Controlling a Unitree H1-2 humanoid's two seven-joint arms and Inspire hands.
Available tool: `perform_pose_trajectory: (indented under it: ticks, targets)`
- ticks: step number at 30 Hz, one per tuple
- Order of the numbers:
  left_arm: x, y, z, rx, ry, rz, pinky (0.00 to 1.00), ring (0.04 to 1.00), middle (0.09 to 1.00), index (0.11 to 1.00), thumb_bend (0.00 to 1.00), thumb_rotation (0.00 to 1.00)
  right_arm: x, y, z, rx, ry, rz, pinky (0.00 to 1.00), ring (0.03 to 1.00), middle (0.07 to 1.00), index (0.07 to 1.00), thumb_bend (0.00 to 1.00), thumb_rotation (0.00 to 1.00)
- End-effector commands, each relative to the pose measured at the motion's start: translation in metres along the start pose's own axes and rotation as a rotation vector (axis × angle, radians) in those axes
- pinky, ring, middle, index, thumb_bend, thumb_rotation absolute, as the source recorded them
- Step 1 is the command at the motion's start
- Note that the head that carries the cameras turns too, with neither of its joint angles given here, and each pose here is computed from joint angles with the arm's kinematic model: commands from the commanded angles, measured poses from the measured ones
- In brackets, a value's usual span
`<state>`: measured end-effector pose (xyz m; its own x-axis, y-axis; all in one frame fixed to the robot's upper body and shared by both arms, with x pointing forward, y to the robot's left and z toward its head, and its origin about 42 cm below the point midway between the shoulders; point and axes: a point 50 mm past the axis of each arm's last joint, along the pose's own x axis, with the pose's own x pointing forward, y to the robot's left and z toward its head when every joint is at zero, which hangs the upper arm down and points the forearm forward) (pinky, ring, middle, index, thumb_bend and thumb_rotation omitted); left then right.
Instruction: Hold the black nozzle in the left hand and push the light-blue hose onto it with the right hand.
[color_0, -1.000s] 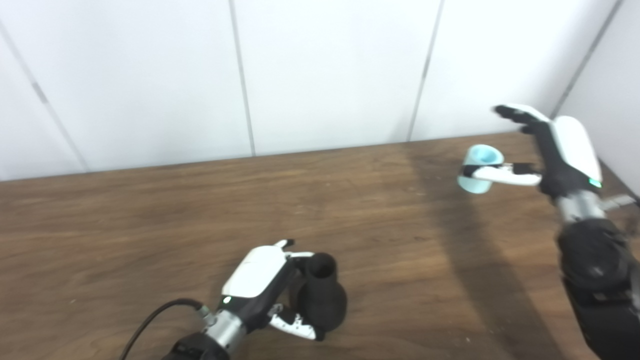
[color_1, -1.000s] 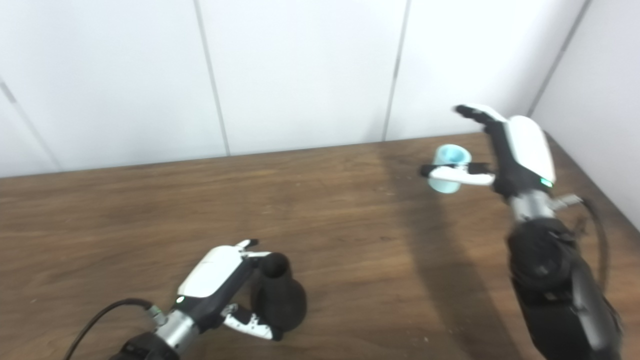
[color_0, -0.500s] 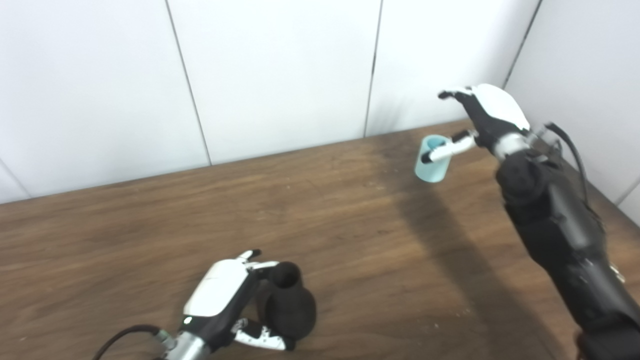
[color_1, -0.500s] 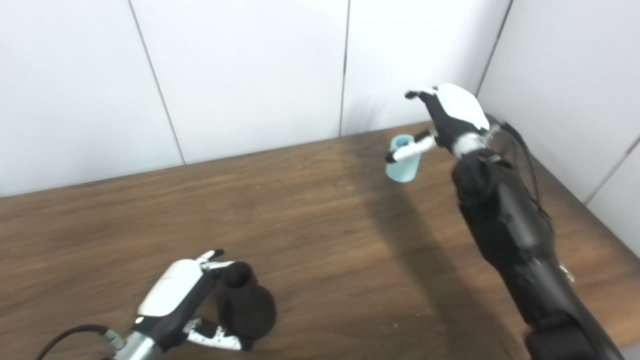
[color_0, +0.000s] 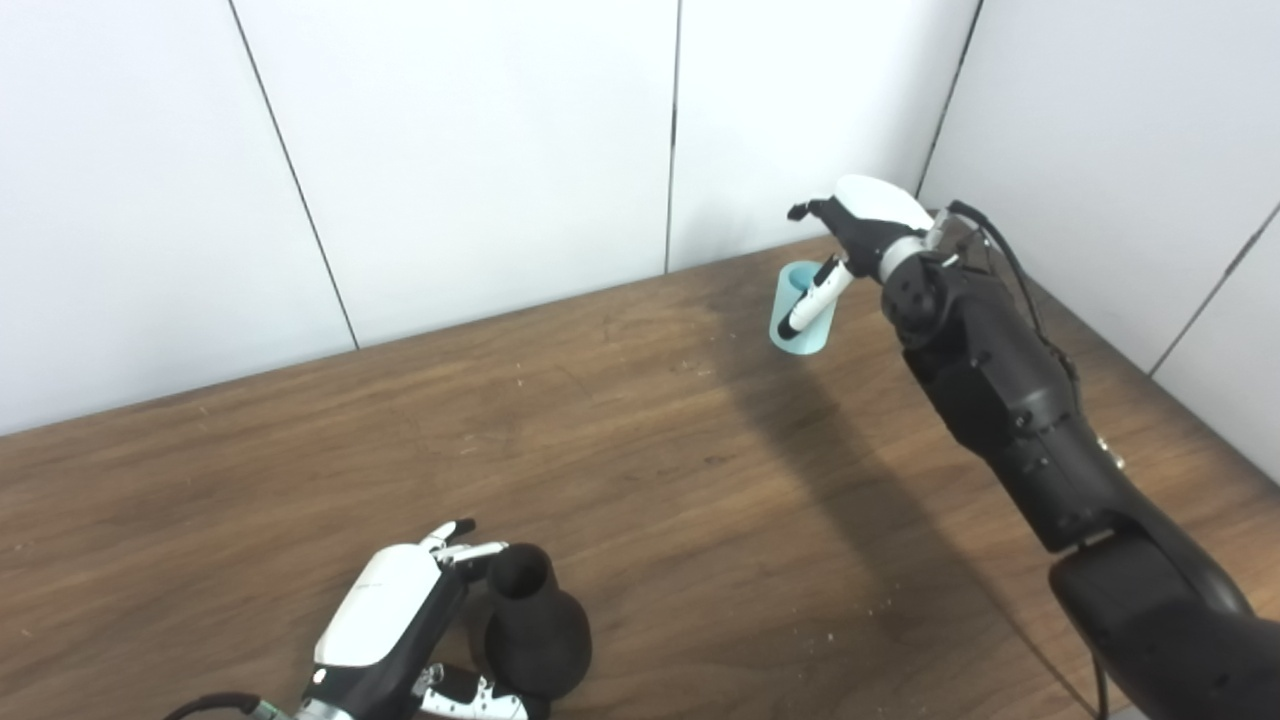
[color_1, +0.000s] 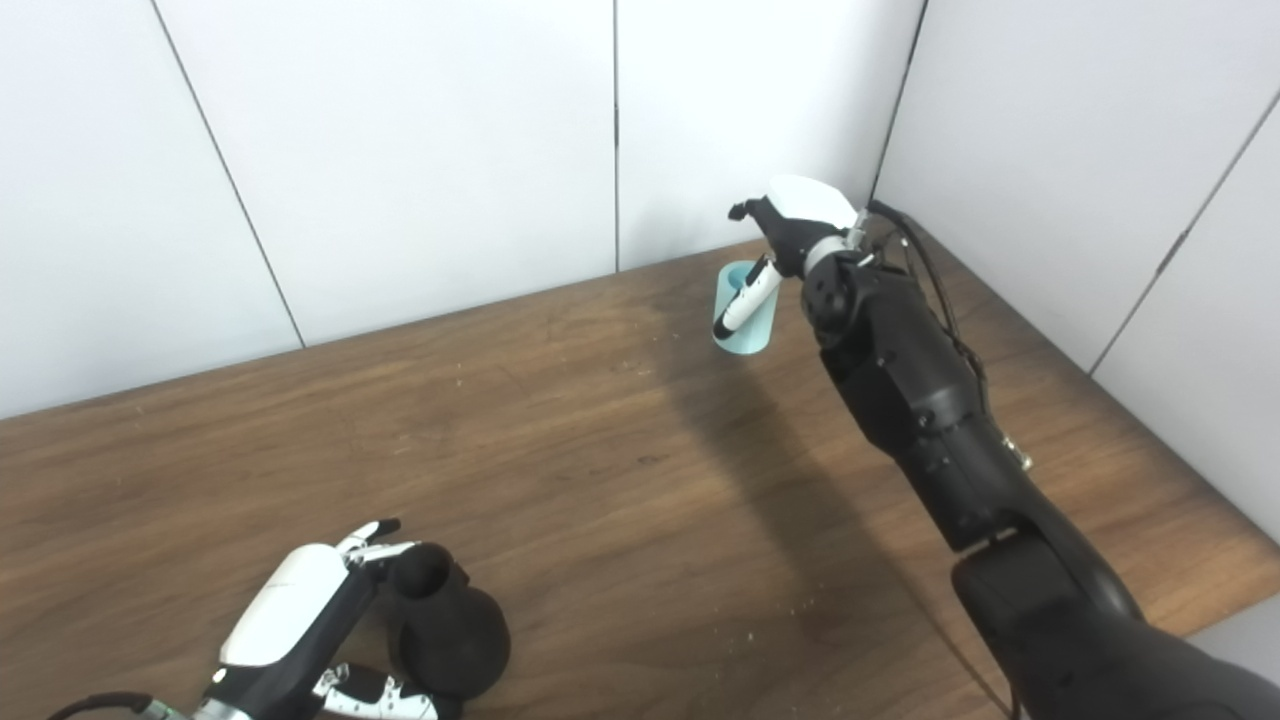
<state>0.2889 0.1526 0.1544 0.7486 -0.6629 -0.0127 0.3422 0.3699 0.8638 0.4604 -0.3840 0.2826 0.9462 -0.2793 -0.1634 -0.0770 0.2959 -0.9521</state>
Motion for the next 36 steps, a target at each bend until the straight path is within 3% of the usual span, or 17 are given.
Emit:
perform_pose_trajectory:
  ticks: [1,3,5,8,16,20,26,28,29,30,32,34,36]
  targets:
    - [-0.027,-0.038,-0.025,0.010,0.125,-0.219,0.92,0.641,0.479,0.494,0.52,0.00,0.005,-0.044,0.010,-0.014,-0.008,-0.084,0.85,0.884,0.896,0.862,0.93,0.12]
    - [-0.026,-0.038,-0.025,0.010,0.126,-0.220,0.92,0.641,0.479,0.494,0.52,0.00,0.008,-0.044,0.012,-0.021,0.001,-0.068,0.83,0.863,0.882,0.859,0.92,0.12]
    - [-0.027,-0.037,-0.025,0.008,0.128,-0.218,0.92,0.642,0.479,0.494,0.52,0.00,0.012,-0.043,0.014,-0.037,0.013,-0.043,0.68,0.785,0.847,0.841,0.92,0.10]
    - [-0.027,-0.038,-0.025,0.007,0.130,-0.216,0.92,0.642,0.479,0.494,0.52,0.00,0.014,-0.041,0.017,-0.059,0.030,-0.013,0.59,0.703,0.811,0.822,0.91,0.06]
    - [-0.028,-0.041,-0.023,0.002,0.135,-0.211,0.92,0.642,0.485,0.490,0.52,0.00,0.023,-0.031,0.016,-0.065,0.065,0.023,0.63,0.691,0.812,0.808,0.90,0.02]
    - [-0.029,-0.043,-0.023,-0.001,0.141,-0.214,0.92,0.633,0.476,0.494,0.52,0.00,0.027,-0.028,0.014,-0.049,0.072,0.025,0.47,0.534,0.643,0.811,0.90,0.00]
    - [-0.029,-0.044,-0.021,-0.002,0.151,-0.220,0.92,0.629,0.451,0.510,0.52,0.00,0.030,-0.024,0.014,-0.035,0.067,0.012,0.50,0.596,0.710,0.822,0.89,0.00]
    - [-0.028,-0.044,-0.020,-0.001,0.154,-0.220,0.91,0.630,0.452,0.510,0.52,0.00,0.031,-0.023,0.015,-0.037,0.063,0.008,0.38,0.470,0.557,0.825,0.68,0.00]
    - [-0.028,-0.043,-0.020,0.000,0.154,-0.220,0.91,0.630,0.454,0.509,0.52,0.00,0.031,-0.022,0.015,-0.040,0.061,0.007,0.38,0.474,0.561,0.819,0.69,0.00]
    - [-0.028,-0.043,-0.020,0.000,0.155,-0.219,0.91,0.631,0.456,0.508,0.52,0.00,0.032,-0.021,0.015,-0.043,0.060,0.006,0.42,0.516,0.627,0.811,0.79,0.00]
    - [-0.028,-0.043,-0.019,0.000,0.155,-0.219,0.91,0.631,0.458,0.507,0.52,0.00,0.032,-0.019,0.016,-0.053,0.058,0.005,0.53,0.627,0.731,0.798,0.87,0.00]
    - [-0.028,-0.043,-0.019,-0.003,0.153,-0.217,0.91,0.631,0.459,0.507,0.52,0.00,0.032,-0.018,0.017,-0.065,0.055,0.006,0.61,0.698,0.766,0.784,0.89,0.00]
    - [-0.028,-0.044,-0.019,-0.005,0.152,-0.215,0.91,0.631,0.455,0.508,0.52,0.00,0.033,-0.017,0.017,-0.073,0.054,0.007,0.61,0.685,0.756,0.775,0.89,0.00]
